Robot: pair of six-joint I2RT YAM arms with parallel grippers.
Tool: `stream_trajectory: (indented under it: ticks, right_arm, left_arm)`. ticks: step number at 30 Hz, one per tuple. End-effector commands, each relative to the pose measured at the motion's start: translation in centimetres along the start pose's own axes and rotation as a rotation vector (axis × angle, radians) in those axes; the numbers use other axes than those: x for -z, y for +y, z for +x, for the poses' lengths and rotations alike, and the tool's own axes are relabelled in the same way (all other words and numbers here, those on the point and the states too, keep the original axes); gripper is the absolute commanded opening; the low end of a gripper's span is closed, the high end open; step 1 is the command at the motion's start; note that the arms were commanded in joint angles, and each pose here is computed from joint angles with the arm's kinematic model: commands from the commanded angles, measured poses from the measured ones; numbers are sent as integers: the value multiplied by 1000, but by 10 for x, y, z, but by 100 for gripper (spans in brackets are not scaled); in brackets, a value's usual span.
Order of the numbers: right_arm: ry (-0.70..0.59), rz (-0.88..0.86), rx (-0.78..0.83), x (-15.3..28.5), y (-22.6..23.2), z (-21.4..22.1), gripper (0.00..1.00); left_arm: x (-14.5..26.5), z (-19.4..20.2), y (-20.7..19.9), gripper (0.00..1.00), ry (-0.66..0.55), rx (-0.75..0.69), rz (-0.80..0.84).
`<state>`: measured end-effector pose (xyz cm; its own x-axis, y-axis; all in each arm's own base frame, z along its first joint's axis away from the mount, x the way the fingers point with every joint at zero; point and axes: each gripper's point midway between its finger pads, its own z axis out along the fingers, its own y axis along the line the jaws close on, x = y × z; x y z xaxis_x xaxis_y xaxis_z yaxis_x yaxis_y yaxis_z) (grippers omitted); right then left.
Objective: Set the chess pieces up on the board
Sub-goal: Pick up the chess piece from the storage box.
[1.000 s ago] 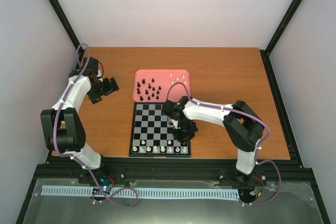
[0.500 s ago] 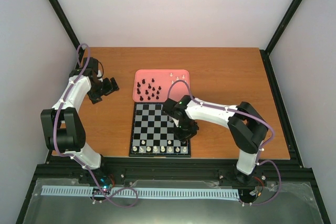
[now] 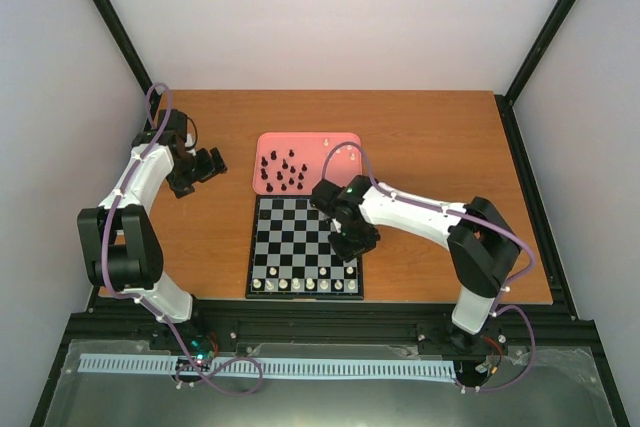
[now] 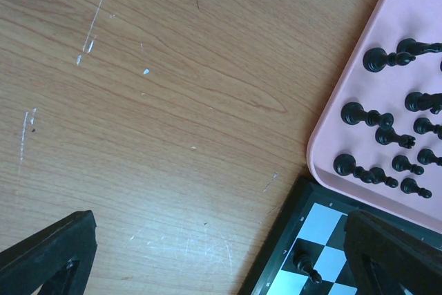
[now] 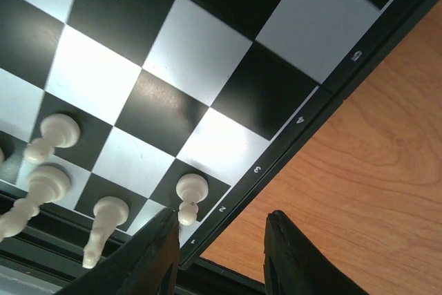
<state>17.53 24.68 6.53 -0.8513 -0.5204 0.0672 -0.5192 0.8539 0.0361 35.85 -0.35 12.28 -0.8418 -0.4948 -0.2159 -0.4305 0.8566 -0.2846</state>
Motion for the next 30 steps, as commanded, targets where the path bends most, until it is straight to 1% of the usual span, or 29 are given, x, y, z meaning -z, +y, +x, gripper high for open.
stream_trajectory:
  ticks: [1, 5, 7, 9, 13, 16, 20, 24, 27, 30]
  right_arm:
    - [-93, -15, -33, 22, -1, -18, 35]
    - [-62, -26, -6, 15, 4, -21, 35]
    - [-77, 4, -14, 17, -1, -27, 32]
    - [-123, 29, -40, 27, -9, -40, 32]
    - [-269, 40, -133, 67, -37, -82, 34]
    - [-318, 37, -204, 82, -70, -115, 35]
    - [-337, 17, -279, 77, -106, -164, 37]
    - [-367, 32, -286, 67, -132, -215, 41]
    - [-397, 35, -296, 63, -150, -246, 41]
    - [-422, 7, -298, 56, -162, -266, 41]
  left_arm:
    - [1, -8, -9, 100, -22, -21, 31]
    - [-1, -9, -9, 100, -16, -20, 30]
    - [-2, -9, -9, 100, -13, -21, 27]
    - [-1, -11, -9, 100, -14, -21, 24]
    - [-1, -11, -10, 100, -12, -23, 24]
    - [-1, -12, -10, 100, -13, -23, 23]
    - [0, -14, -11, 100, -15, -25, 22]
    - [2, -16, -11, 100, -18, -26, 18]
    - [2, -17, -11, 100, -18, -28, 15]
    - [0, -18, -11, 100, -14, -28, 10]
